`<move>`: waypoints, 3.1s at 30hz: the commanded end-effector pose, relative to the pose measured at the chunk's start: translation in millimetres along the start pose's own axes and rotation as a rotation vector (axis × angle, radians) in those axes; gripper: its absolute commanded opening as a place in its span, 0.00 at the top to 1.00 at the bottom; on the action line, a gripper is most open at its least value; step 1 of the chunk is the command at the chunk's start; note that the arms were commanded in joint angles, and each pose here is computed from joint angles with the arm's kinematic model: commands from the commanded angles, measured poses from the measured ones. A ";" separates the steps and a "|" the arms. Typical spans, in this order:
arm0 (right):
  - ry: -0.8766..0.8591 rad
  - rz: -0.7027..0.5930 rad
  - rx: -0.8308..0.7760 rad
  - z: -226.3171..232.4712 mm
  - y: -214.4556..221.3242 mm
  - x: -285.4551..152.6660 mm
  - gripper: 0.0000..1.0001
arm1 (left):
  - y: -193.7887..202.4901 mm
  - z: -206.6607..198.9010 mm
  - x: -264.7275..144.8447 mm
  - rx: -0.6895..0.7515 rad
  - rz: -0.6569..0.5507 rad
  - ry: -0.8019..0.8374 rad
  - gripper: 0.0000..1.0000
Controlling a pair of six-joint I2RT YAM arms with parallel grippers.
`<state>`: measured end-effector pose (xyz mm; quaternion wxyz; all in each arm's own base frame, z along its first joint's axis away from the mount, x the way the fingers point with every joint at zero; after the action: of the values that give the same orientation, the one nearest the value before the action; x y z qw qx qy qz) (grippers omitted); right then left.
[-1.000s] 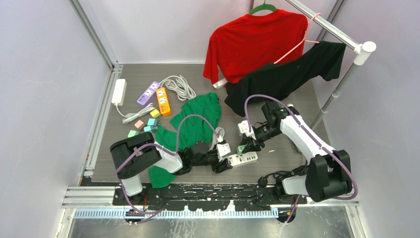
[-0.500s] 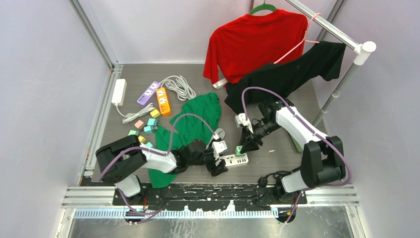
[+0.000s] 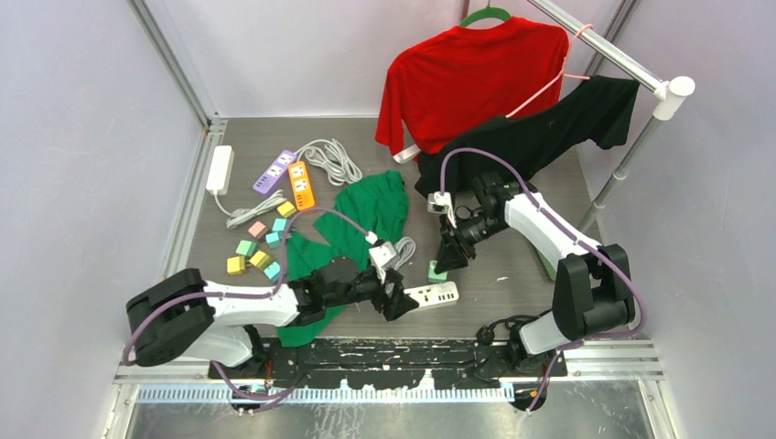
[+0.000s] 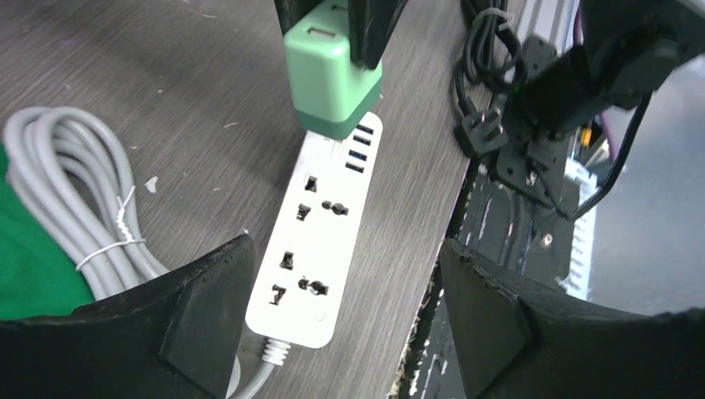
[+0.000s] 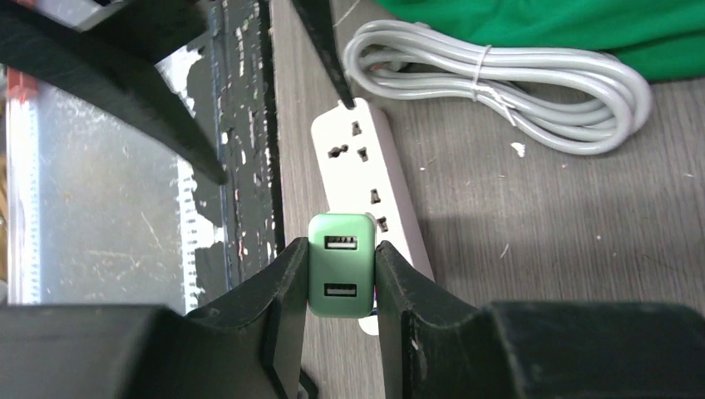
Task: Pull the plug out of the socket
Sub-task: Remove the plug from the socket, then place the plug at the center of the board.
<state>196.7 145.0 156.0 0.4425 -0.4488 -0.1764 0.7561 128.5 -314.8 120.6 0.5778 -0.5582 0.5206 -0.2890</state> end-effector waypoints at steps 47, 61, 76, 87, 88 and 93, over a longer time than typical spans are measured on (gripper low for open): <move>0.051 -0.005 0.446 -21.6 -29.0 28.3 0.98 | -46.0 21.3 64.7 -0.263 0.069 -0.608 0.44; 0.045 0.013 0.386 -20.0 -27.5 25.9 0.70 | -41.9 30.3 46.8 -0.236 0.028 -0.658 0.98; 0.042 0.033 0.295 -16.3 -26.9 21.5 0.00 | -22.5 55.8 -11.9 -0.247 0.023 -0.772 1.00; 0.053 0.042 0.295 -18.8 -25.0 22.2 0.00 | -15.1 132.4 -108.0 -0.420 0.089 -0.891 1.00; 0.055 0.043 0.294 -19.1 -24.8 22.3 0.00 | -12.8 139.9 -115.2 -0.450 0.083 -0.910 1.00; 0.056 0.048 0.305 -21.0 -22.9 23.6 0.00 | 1.9 181.0 -140.9 -0.604 0.074 -0.998 1.00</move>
<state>215.3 171.5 138.5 0.4920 -0.3908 -0.0148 0.7778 247.6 -137.7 139.5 0.6098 -0.7377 0.2390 0.1639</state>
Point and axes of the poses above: each gripper's point midway between its finger pads, its own x axis out along the fingers, its own z axis along the line the jaws close on, y = z × x, the point moved 5 cm from there along -x, back along the fingers, and after that the axes turned 8 degrees about x, right-handed, at the moved point
